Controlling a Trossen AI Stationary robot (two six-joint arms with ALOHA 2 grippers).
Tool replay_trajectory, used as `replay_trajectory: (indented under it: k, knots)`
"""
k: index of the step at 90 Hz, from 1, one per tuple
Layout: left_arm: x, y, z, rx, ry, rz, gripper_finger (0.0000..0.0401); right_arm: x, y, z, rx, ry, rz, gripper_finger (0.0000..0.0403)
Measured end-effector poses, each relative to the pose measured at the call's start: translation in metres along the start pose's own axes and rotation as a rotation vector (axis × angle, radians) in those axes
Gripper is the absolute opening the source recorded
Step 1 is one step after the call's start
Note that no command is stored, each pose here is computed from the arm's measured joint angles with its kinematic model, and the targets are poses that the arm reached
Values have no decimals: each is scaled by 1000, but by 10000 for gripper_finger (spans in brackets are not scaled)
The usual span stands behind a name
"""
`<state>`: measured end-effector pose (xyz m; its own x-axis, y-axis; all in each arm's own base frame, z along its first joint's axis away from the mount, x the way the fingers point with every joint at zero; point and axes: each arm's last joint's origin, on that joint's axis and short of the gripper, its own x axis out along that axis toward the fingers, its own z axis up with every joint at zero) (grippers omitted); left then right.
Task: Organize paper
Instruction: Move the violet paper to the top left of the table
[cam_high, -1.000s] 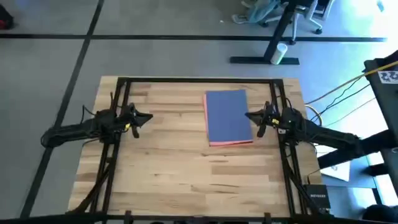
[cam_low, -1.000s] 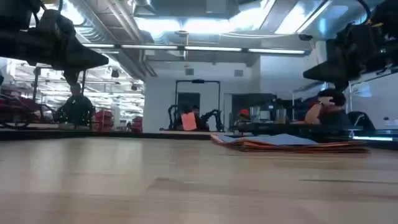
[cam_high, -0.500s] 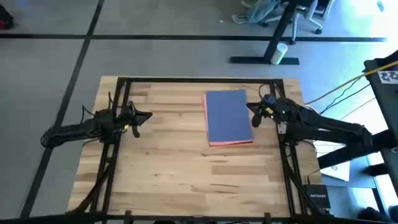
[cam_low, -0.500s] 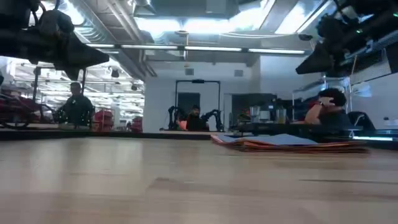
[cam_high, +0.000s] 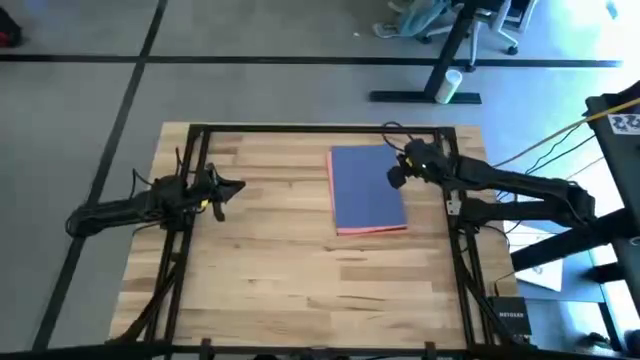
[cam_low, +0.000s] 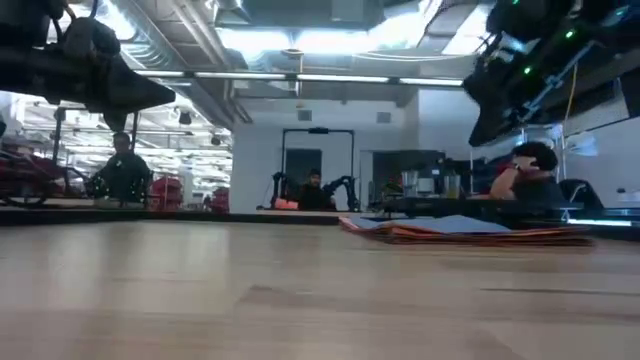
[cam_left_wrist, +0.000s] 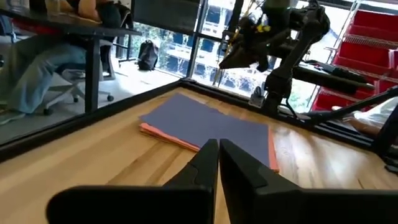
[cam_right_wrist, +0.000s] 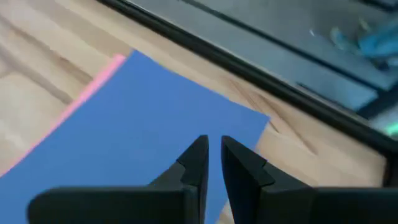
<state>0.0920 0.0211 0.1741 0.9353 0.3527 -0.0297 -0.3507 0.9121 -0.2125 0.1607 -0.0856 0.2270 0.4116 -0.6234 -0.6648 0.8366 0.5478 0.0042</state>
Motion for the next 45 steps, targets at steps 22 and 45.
replay_trajectory:
  k: [22, 45]
  knots:
    - [0, 0, -1, -53, 5, 2, 0, 31, -23, 7, 126, 87, -62, 33]
    - [0, 0, -2, -89, 16, 5, 0, 69, -48, 13, 204, 132, -42, 40]
